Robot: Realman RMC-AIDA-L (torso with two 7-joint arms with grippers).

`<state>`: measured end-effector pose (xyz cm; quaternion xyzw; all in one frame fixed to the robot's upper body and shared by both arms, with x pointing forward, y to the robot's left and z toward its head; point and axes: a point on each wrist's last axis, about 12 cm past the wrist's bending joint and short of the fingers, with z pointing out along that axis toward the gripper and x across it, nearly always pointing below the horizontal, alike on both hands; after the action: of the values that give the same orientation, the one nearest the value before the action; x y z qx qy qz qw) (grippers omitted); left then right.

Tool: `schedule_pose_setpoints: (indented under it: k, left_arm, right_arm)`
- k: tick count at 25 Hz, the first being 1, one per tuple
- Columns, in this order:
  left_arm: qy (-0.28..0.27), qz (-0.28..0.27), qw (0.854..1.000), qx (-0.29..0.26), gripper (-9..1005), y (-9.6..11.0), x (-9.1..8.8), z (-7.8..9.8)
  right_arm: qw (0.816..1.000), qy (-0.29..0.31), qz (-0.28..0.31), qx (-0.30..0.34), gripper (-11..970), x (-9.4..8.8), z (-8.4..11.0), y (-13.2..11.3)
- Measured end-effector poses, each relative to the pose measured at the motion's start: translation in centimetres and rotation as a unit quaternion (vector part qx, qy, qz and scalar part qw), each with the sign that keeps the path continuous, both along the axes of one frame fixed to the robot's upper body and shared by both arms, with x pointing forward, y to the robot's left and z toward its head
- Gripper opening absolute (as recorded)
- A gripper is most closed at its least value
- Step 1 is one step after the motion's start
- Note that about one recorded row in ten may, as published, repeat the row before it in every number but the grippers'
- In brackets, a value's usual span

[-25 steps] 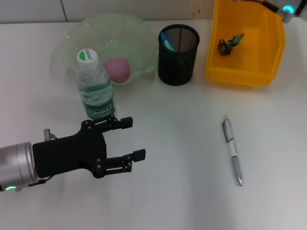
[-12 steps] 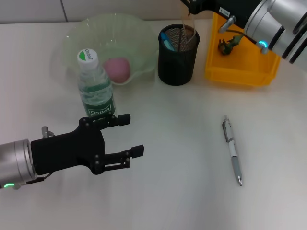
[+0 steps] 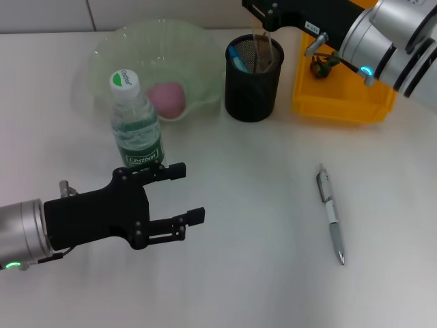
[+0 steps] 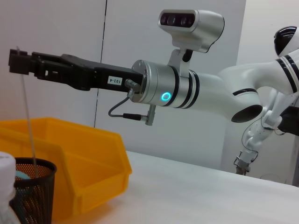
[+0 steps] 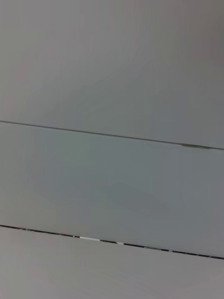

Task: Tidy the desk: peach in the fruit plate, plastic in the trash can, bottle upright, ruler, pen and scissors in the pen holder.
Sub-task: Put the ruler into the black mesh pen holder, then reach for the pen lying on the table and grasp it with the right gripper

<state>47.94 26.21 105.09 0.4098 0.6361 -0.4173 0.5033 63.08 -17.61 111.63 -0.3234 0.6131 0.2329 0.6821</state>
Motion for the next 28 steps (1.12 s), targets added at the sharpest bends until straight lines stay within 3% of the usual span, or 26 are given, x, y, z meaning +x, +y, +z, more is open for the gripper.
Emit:
schedule_pose_setpoints:
  k: [8,12,16,18,19,20,24,28]
  left_arm:
    - [0.001,-0.001,1.0,-0.001,802,0.1,-0.3,-0.1]
    - [0.001,-0.003,1.0,-0.001,802,0.0,-0.3,-0.1]
    - [0.003,-0.003,1.0,-0.001,802,0.1,-0.5,-0.2]
    - [0.004,-0.004,1.0,-0.001,802,0.1,-0.5,-0.2]
    - [0.004,-0.004,1.0,-0.001,802,0.1,-0.6,-0.2]
    - [0.004,-0.004,1.0,-0.001,802,0.1,-0.6,-0.2]
    - [0.004,-0.004,1.0,-0.002,802,0.0,-0.6,-0.2]
    - [0.002,-0.007,1.0,-0.003,802,-0.1,-0.4,-0.1]
  right_arm:
    - [1.0,0.015,-0.005,0.013,469,-0.4,-0.4,-0.5]
    - [0.999,0.018,-0.002,0.046,532,-0.8,0.4,-1.2]
    - [0.992,0.034,0.021,0.117,624,-2.2,3.1,-3.0]
    - [0.989,0.063,0.034,0.133,675,-3.1,4.8,-3.7]
    - [0.983,0.113,0.047,0.134,702,-4.1,7.0,-4.3]
    - [0.983,0.113,0.047,0.134,730,-4.1,7.0,-4.3]
    - [0.975,0.214,0.04,0.036,839,-6.2,11.1,-5.1]
    - [0.93,0.359,-0.013,-0.074,837,-8.1,12.6,-5.8]
